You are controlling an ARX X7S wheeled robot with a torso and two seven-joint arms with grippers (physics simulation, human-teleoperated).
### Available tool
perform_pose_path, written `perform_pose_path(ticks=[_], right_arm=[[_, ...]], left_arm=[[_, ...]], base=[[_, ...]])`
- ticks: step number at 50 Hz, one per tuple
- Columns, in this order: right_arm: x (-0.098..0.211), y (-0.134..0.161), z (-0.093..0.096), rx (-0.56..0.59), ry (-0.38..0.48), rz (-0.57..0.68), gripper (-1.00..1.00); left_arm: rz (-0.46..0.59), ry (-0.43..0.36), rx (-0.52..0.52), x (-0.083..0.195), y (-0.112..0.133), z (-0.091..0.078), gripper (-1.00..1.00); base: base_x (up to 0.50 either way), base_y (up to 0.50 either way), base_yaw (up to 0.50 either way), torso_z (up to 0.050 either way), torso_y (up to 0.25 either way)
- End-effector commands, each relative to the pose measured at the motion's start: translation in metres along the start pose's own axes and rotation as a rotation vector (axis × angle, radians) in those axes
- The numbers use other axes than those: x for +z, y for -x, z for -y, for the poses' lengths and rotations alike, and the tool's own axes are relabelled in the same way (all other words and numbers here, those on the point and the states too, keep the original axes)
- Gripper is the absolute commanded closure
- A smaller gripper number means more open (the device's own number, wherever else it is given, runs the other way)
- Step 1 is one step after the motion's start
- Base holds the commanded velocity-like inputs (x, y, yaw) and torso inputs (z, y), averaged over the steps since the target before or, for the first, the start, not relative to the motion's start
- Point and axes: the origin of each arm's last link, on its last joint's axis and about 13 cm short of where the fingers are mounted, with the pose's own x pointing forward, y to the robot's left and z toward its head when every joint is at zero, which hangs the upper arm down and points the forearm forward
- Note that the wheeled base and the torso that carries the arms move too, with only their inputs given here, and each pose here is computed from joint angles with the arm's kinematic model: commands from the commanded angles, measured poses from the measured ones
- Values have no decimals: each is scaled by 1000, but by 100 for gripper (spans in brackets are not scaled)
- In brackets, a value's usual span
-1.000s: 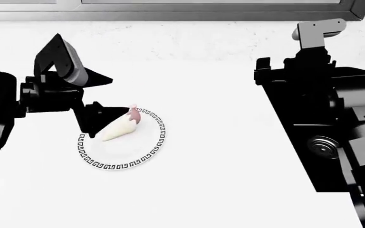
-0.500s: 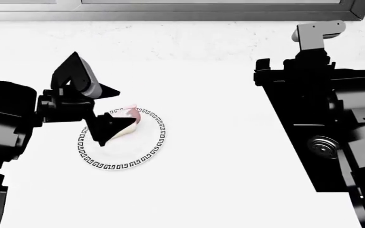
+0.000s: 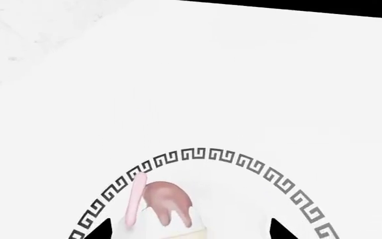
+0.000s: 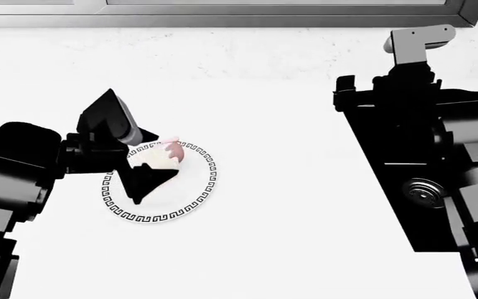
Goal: Move the dessert items from the plate to the tray.
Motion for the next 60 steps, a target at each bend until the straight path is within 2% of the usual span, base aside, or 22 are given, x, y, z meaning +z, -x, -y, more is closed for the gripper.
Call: perform_pose_path(ticks=[1,60], right_arm=[[0,0,0,-1,3,4,-100],[-2,-1,-1,-22,23,20,-100]], left_arm=[[-11,5,12,-6,-3,-2,-100],[-57,28,30,-27,-24,-7,-100]], base=[[0,0,0,0,0],[0,0,0,0,0]])
